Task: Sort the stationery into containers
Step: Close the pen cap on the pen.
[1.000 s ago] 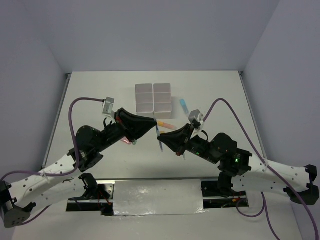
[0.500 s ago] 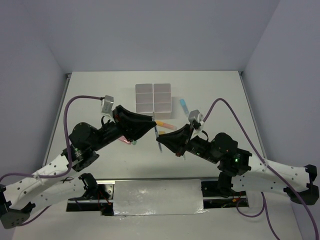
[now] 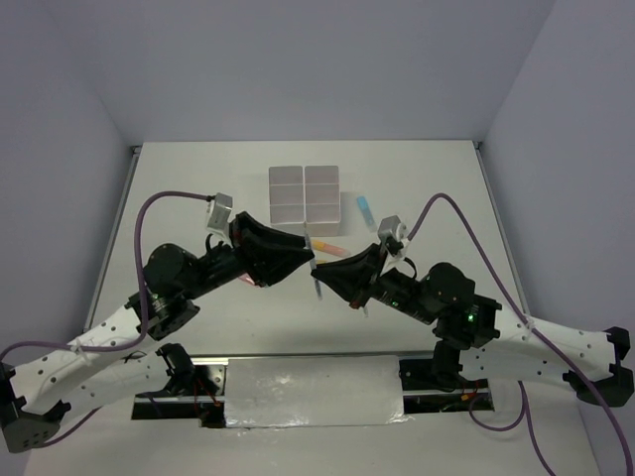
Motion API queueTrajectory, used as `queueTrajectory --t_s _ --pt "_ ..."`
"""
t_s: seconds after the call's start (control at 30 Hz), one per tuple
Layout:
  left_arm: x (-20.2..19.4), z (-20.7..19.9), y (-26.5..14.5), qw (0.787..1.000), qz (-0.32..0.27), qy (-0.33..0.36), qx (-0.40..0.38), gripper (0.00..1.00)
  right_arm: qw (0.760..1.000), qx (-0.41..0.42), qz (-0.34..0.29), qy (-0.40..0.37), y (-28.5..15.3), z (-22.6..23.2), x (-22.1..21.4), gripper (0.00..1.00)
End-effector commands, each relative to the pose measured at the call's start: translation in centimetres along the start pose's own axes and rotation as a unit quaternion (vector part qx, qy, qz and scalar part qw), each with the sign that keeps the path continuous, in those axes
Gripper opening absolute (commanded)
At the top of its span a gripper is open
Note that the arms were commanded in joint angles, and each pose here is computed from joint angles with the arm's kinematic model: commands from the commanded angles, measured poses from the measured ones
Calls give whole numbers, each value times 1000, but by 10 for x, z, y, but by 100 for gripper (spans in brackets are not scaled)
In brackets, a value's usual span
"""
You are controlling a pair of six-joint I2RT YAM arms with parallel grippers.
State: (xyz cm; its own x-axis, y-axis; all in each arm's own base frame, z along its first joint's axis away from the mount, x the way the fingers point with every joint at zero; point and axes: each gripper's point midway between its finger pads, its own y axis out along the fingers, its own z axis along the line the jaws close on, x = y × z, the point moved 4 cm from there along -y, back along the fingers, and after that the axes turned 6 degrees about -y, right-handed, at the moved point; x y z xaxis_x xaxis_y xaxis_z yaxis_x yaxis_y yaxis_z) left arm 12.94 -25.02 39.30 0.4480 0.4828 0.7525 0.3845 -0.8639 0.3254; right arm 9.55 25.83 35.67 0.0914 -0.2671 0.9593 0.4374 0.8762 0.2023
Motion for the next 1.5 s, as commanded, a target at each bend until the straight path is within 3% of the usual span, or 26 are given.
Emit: queueTrajectory --t_s 0.0,0.07,0.2,0.27,0.37,0.47,0.6,0.67,0.73,0.83,0.87,0.93,1.0,1.03,1.07,1.13,1.2,1.3,1.33,1.47 --pt "5 -17 2 999 -5 13 -52 51 999 -2 -47 2 3 3 33 0" --pt "5 -17 1 999 -6 14 -53 49 999 -1 -46 2 4 4 33 0" --pt "6 -18 -1 998 -9 17 -54 22 999 -2 -40 4 7 4 31 0" --pt "5 -16 -1 999 -8 15 -50 16 999 0 -42 5 7 5 32 0" --pt "4 -15 -1 999 -7 17 -49 0 999 3 -40 5 8 6 33 0" --pt "3 -15 -1 998 -4 26 -52 0 999 18 -34 3 8 10 31 0" --pt "5 -26 -2 996 3 43 -82 0 998 61 -23 -16 9 20 26 51" --pt "7 -31 -2 994 5 47 -96 0 998 64 -11 -18 11 21 21 59" --pt "8 -39 -2 991 13 56 -118 0 997 73 -3 -20 12 24 21 59" --pt "10 -43 -2 989 20 69 -126 0 997 80 1 -24 12 25 21 46" --pt "10 -43 -2 990 26 69 -122 0 997 77 1 -26 12 24 21 37" --pt "7 -47 -4 987 39 76 -140 0 997 76 4 -28 11 23 20 35" --pt "7 -50 -4 985 40 76 -150 0 996 79 3 -27 12 24 22 24" --pt "6 -50 -4 984 41 77 -153 0 996 79 5 -27 13 24 21 16" --pt "5 -49 -4 985 41 76 -150 0 996 81 6 -24 14 25 22 0" --pt "5 -48 -4 985 40 78 -148 0 996 85 5 -20 15 27 22 0" --pt "5 -45 -3 987 44 76 -137 7 997 79 -2 -19 15 25 22 0" --pt "5 -38 2 989 52 83 -110 36 998 61 0 -20 14 19 21 0" --pt "10 -35 3 991 41 84 -93 54 998 53 1 -20 15 17 21 0" --pt "18 -32 2 993 23 91 -68 73 999 41 19 -24 18 14 14 0"
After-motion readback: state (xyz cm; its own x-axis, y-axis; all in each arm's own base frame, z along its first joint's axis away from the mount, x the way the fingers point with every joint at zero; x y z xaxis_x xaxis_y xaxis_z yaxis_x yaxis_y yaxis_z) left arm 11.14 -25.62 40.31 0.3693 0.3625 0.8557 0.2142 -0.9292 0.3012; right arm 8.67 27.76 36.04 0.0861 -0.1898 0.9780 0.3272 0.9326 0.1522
